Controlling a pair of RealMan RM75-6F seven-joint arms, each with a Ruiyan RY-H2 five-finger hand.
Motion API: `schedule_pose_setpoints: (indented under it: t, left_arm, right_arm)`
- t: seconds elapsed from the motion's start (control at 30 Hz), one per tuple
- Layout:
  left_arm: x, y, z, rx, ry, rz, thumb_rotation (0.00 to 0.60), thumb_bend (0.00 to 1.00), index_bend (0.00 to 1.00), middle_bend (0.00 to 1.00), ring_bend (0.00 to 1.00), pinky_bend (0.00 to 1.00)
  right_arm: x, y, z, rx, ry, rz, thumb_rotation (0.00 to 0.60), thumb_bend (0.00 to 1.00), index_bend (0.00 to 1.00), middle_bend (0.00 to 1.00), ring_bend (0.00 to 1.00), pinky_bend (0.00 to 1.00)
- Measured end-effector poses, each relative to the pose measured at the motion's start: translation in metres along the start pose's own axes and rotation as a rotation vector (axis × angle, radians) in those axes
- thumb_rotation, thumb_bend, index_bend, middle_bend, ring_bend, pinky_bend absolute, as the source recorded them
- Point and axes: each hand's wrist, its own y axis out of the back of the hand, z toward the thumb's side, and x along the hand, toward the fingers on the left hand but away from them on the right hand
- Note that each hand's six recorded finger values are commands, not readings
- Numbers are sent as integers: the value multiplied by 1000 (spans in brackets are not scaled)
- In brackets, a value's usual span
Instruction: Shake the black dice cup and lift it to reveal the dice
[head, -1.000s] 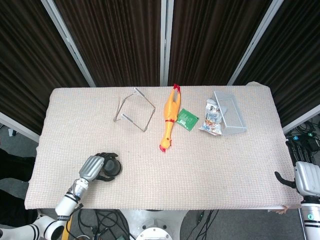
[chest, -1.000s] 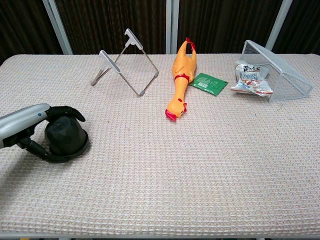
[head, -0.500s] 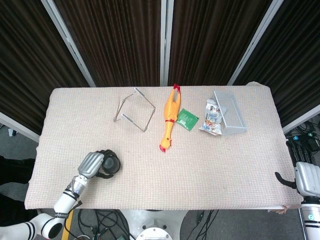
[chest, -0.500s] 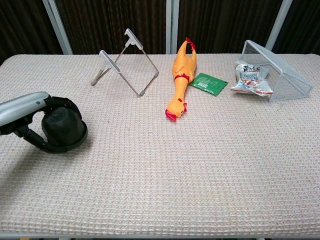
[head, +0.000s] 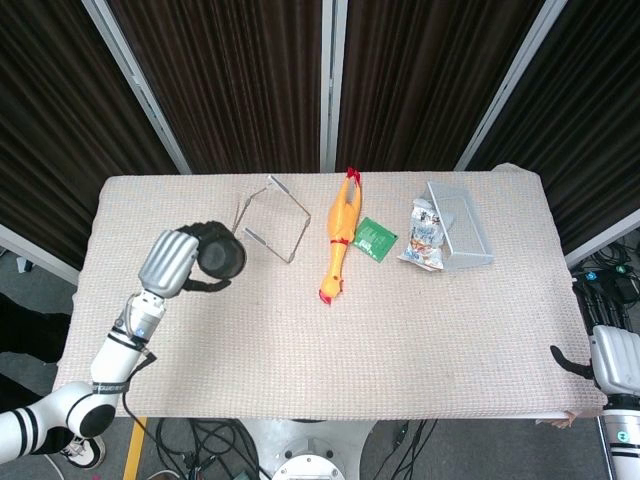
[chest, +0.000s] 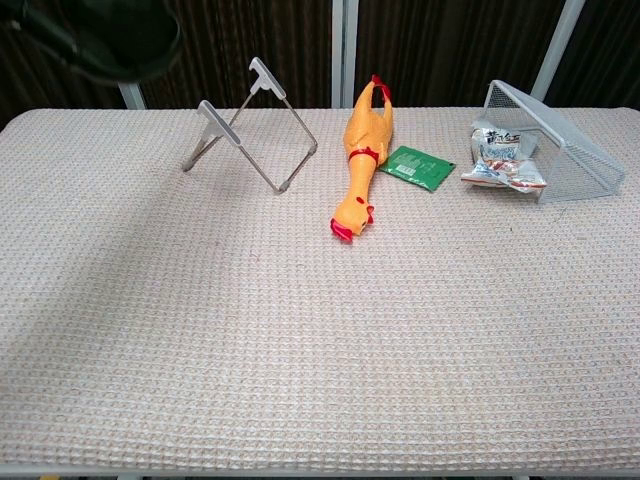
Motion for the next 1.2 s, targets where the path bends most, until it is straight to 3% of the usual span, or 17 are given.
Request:
schedule_pose_setpoints:
  t: [0.1, 0.27, 0.33, 0.4, 0.5, 0.57, 0.77, 0.83, 0.9, 1.0, 1.07, 1.2]
  left_arm:
    - [-1, -6, -10, -22, 43, -14, 600, 249, 470, 533, 424, 481]
    - [-14, -65, -60, 3, 185, -235, 600, 249, 475, 533, 424, 479]
    - [-17, -78, -82, 28, 241, -303, 600, 249, 476, 533, 424, 479]
    - [-15, -79, -90, 47, 256, -322, 600, 249, 477, 533, 424, 479]
    - [-3, -70, -79, 48, 219, -276, 600, 250, 464, 533, 424, 480]
    - [11, -52, -62, 41, 172, -177, 600, 250, 442, 533, 424, 482]
    - [30, 33, -13, -3, 39, 288, 600, 250, 471, 533, 424, 483]
    - [24, 51, -10, -7, 33, 400, 600, 250, 481, 533, 424, 483]
    - [18, 58, -13, -7, 43, 449, 600, 250, 491, 533, 424, 483]
    - [15, 55, -23, 3, 80, 445, 600, 248, 496, 535, 426, 483]
    - [18, 43, -32, 18, 113, 381, 600, 248, 502, 537, 428, 484]
    - [26, 1, -49, 37, 170, 144, 600, 248, 504, 537, 431, 485]
  right_arm:
    - [0, 1, -1, -2, -2, 0, 600, 145, 0, 0, 0, 0]
    - [1, 2, -3, -1, -6, 0, 600, 145, 0, 0, 0, 0]
    - [1, 1, -3, -1, -7, 4, 600, 146, 0, 0, 0, 0]
    - [1, -1, -2, 0, -5, 8, 600, 146, 0, 0, 0, 0]
    - [1, -4, -1, -1, -4, 16, 600, 145, 0, 0, 0, 0]
    - [1, -5, -1, -1, -3, 19, 600, 145, 0, 0, 0, 0]
    - [0, -6, -3, -2, -8, 21, 600, 146, 0, 0, 0, 0]
    - [0, -8, -3, -2, -9, 28, 600, 146, 0, 0, 0, 0]
    - [0, -9, -3, -3, -8, 32, 600, 146, 0, 0, 0, 0]
    - [0, -9, -3, -4, -8, 28, 600, 146, 0, 0, 0, 0]
    - [0, -8, -3, -3, -10, 26, 600, 146, 0, 0, 0, 0]
    - [0, -9, -3, -3, -10, 31, 600, 146, 0, 0, 0, 0]
